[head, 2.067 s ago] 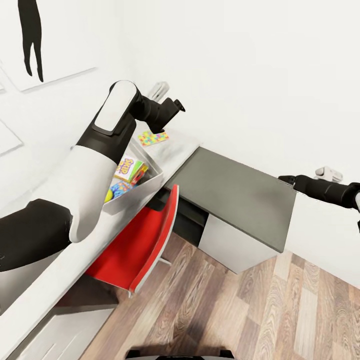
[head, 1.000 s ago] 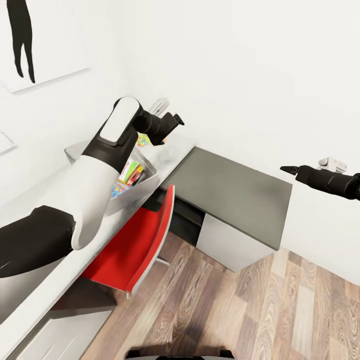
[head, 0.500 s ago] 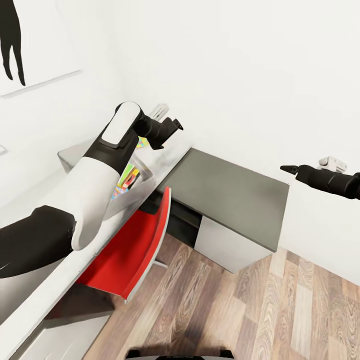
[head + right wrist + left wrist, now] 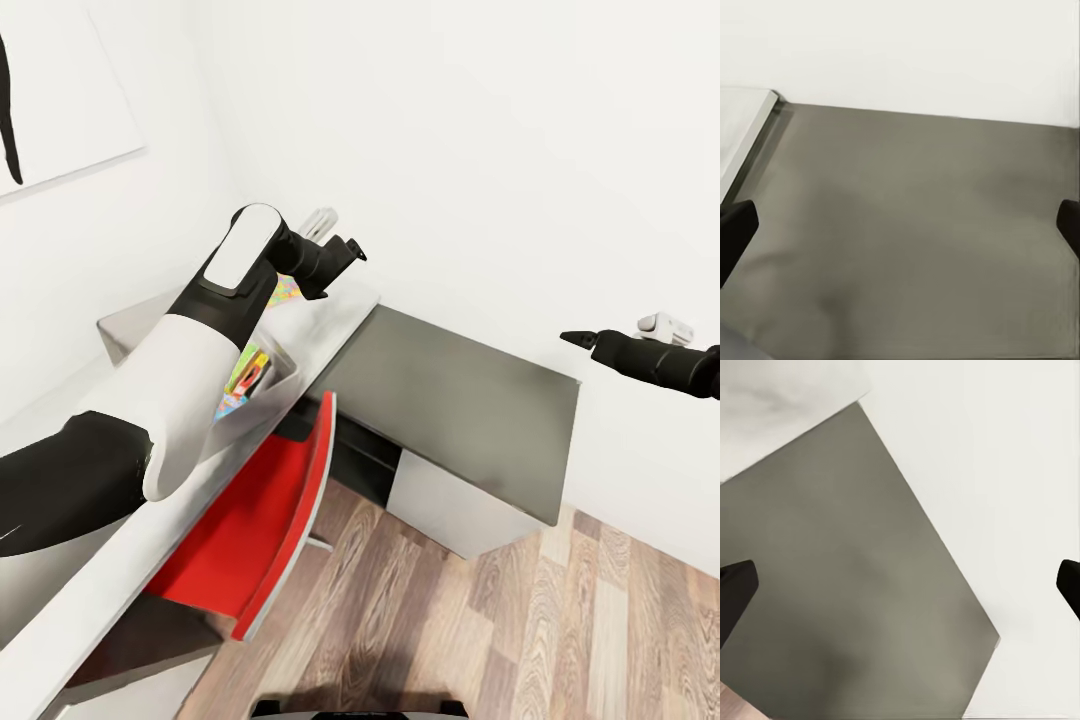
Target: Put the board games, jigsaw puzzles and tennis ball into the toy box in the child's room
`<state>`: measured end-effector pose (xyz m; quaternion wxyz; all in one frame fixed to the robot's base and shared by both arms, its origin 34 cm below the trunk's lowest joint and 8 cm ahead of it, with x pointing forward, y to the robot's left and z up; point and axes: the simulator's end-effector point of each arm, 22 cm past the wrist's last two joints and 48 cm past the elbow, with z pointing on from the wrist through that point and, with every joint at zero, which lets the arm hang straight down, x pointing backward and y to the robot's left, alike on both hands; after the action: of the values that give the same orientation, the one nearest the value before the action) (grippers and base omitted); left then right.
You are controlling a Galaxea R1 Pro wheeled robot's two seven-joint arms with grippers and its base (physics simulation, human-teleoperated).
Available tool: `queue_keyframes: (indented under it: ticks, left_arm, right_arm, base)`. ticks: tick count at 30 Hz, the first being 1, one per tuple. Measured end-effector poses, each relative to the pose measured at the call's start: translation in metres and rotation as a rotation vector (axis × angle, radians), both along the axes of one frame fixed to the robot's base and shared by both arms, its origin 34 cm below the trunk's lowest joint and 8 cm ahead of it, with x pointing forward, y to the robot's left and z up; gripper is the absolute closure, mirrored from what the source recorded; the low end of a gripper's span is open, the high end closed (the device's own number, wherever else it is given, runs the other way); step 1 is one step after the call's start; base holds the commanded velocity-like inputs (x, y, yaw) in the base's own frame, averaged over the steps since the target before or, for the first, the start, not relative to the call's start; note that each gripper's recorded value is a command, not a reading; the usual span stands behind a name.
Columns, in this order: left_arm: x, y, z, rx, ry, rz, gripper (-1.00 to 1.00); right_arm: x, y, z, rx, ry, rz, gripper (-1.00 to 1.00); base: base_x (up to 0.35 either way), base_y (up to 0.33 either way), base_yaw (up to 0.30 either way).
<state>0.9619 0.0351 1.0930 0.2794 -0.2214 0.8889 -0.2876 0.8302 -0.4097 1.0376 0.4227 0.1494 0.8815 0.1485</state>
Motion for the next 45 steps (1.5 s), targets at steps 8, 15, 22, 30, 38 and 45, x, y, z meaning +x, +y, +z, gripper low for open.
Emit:
queue_keyframes:
  ticks: [8,15,22,30,38,45]
  left_arm:
    - [-0.0002,0.0001,-0.0006,0.000,0.002,0.000,-1.00]
    - [-0.0005,0.0001,-0.0003,0.000,0.002,0.000,-1.00]
    - [-0.0005,0.0002,-0.0007,-0.001,0.003,0.000,-1.00]
    - [-0.0004,0.0003,-0.0015,0.000,0.004,0.000,-1.00]
    - [-0.0004,0.0004,-0.0018,0.000,0.005,0.000,-1.00]
    - [-0.0006,0.0006,-0.0029,0.000,0.008,0.001,-1.00]
  right_arm:
    - [-0.0002,0.0001,-0.0005,0.000,0.001,0.000,-1.00]
    - [-0.0008,0.0007,-0.0009,0.001,0.002,0.001,-1.00]
    - [-0.0009,0.0007,-0.0012,0.001,0.002,0.001,-1.00]
    - [-0.0007,0.0007,-0.0015,0.001,0.003,0.001,-1.00]
    - [-0.0007,0.0013,-0.0017,0.002,0.003,0.002,-1.00]
    - [-0.0008,0.0016,-0.0020,0.003,0.004,0.002,-1.00]
  base:
    - [0.005,0.000,-0.080]
    - [0.099,-0.002,-0.011]
    - [0.237,-0.045,-0.002]
    - [0.051,-0.012,-0.095]
    - [0.008,-0.002,-0.094]
    - [0.001,0.000,-0.072]
